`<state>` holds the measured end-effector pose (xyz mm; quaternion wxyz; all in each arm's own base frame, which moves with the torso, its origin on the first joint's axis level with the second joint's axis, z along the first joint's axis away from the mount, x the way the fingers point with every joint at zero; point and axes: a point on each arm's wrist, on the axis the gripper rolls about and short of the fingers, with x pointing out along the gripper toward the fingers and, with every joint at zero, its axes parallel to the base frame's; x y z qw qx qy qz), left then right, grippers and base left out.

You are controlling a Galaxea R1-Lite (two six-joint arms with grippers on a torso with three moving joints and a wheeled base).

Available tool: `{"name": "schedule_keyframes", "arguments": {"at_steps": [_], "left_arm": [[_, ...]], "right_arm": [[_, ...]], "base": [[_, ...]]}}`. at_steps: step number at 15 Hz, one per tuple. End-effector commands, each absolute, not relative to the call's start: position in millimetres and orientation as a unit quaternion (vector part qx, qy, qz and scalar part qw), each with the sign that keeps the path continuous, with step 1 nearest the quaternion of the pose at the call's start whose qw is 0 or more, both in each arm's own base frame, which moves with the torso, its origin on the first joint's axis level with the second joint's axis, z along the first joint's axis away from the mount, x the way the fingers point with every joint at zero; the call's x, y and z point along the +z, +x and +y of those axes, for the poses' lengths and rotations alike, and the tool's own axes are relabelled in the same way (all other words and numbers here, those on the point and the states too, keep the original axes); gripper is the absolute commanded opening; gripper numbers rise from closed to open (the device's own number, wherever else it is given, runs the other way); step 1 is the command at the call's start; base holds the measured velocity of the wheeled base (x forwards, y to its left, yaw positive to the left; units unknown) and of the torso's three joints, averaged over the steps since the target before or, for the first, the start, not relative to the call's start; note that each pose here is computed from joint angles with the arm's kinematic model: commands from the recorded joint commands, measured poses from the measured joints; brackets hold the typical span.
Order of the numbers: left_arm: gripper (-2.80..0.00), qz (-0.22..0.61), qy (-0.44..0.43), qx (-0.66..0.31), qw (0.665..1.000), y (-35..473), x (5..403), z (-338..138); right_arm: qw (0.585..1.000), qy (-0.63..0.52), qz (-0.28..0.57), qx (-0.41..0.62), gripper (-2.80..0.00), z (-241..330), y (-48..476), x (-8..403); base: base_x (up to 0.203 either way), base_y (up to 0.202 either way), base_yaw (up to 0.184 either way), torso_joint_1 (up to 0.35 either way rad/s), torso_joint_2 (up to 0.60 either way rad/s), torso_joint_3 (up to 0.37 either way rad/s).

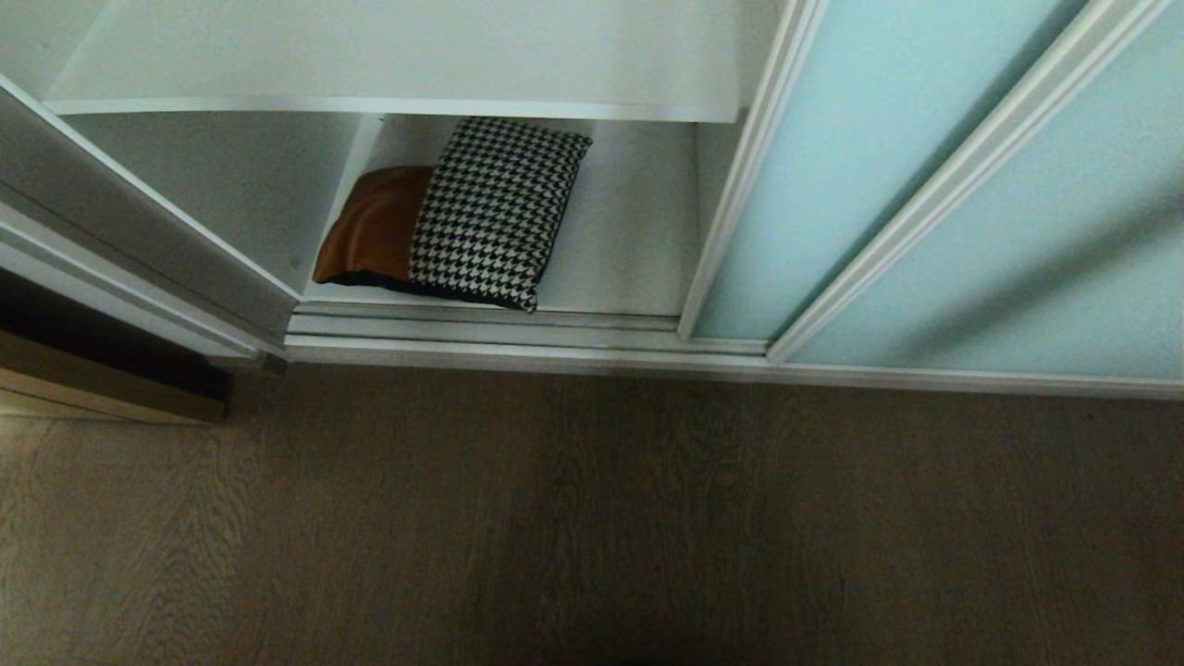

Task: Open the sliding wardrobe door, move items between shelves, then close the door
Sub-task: Close the door

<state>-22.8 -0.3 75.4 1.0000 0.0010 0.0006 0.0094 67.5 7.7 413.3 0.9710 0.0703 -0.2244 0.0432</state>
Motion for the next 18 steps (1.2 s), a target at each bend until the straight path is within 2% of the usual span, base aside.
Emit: {"name": "schedule_keyframes", "arguments": {"at_steps": [1, 5, 11, 18], "left_arm": [[-2.8, 0.002, 0.001, 0.01, 1.0, -23, 75, 0], [-2.8, 0.002, 0.001, 0.01, 1.0, -23, 75, 0], [-2.8, 0.002, 0.001, 0.01, 1.0, -23, 75, 0], [-2.8, 0.002, 0.001, 0.01, 1.0, -23, 75, 0]], "right_arm": [[0.975, 0.088, -0.195, 0.054, -2.8, 14, 100, 411], [0.974, 0.112, -0.183, 0.067, -2.8, 19, 119, 414], [0.957, 0.148, -0.176, 0.177, -2.8, 41, 106, 419], [0.94, 0.15, -0.132, 0.277, -2.8, 71, 108, 404]], "base": [[0.0, 0.0, 0.0, 0.0, 0.0, 0.0], [0.0, 0.0, 0.0, 0.0, 0.0, 0.0], [0.0, 0.0, 0.0, 0.0, 0.0, 0.0], [0.0, 0.0, 0.0, 0.0, 0.0, 0.0]]}}
